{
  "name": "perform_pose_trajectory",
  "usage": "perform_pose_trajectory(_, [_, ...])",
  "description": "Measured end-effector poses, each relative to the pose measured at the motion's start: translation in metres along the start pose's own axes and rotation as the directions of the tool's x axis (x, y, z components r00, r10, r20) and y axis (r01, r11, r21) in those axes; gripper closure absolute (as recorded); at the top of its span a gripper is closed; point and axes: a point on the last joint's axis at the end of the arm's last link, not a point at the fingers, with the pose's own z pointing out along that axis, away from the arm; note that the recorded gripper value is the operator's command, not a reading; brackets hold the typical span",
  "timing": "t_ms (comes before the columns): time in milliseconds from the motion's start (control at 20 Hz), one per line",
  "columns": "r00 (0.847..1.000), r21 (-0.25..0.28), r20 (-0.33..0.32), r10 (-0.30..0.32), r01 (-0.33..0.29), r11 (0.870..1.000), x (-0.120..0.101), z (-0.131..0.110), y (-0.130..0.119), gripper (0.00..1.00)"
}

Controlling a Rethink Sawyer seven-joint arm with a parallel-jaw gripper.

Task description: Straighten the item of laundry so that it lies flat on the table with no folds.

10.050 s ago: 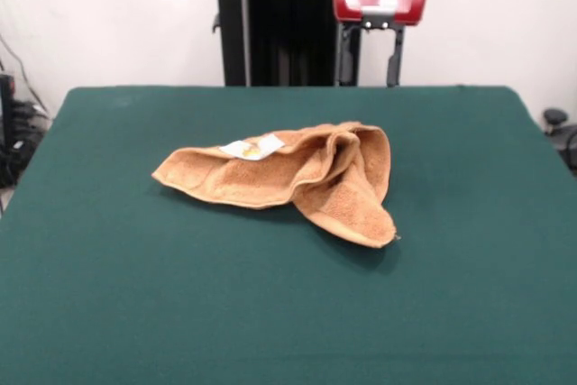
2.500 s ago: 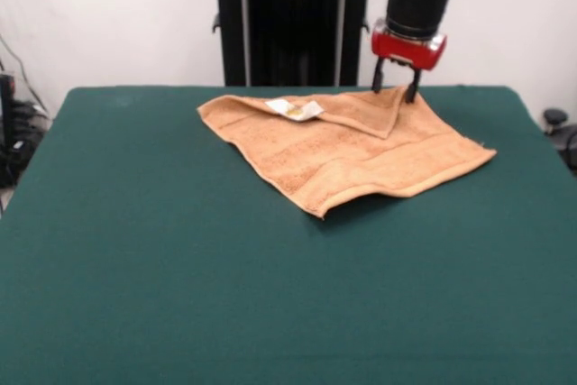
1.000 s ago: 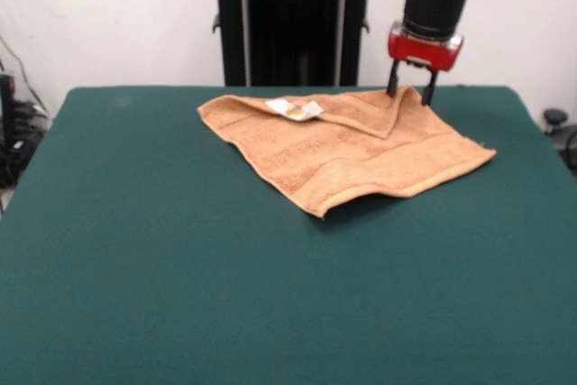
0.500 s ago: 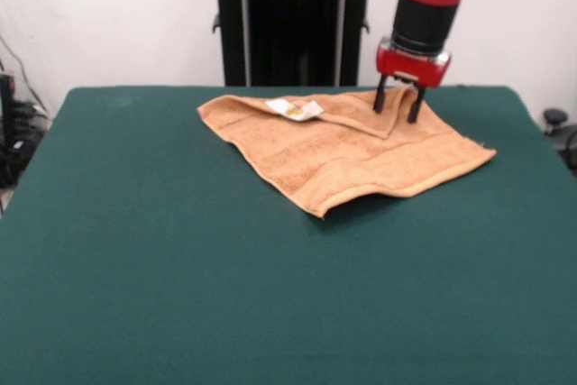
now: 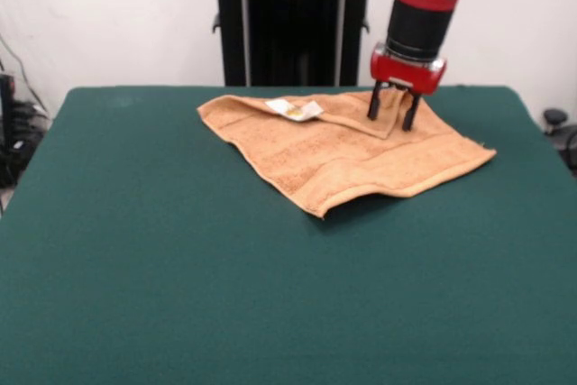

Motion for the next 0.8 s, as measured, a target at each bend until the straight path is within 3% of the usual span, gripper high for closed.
perform_pose_trajectory(350, [1.0, 0.0, 0.006, 0.024, -0.024, 1.0, -0.016, 0.013, -0.003, 0.0])
perform_pose_trajectory(800, [1.0, -0.013, 0.011, -0.024, 0.024, 1.0, -0.017, 0.015, -0.004, 0.0])
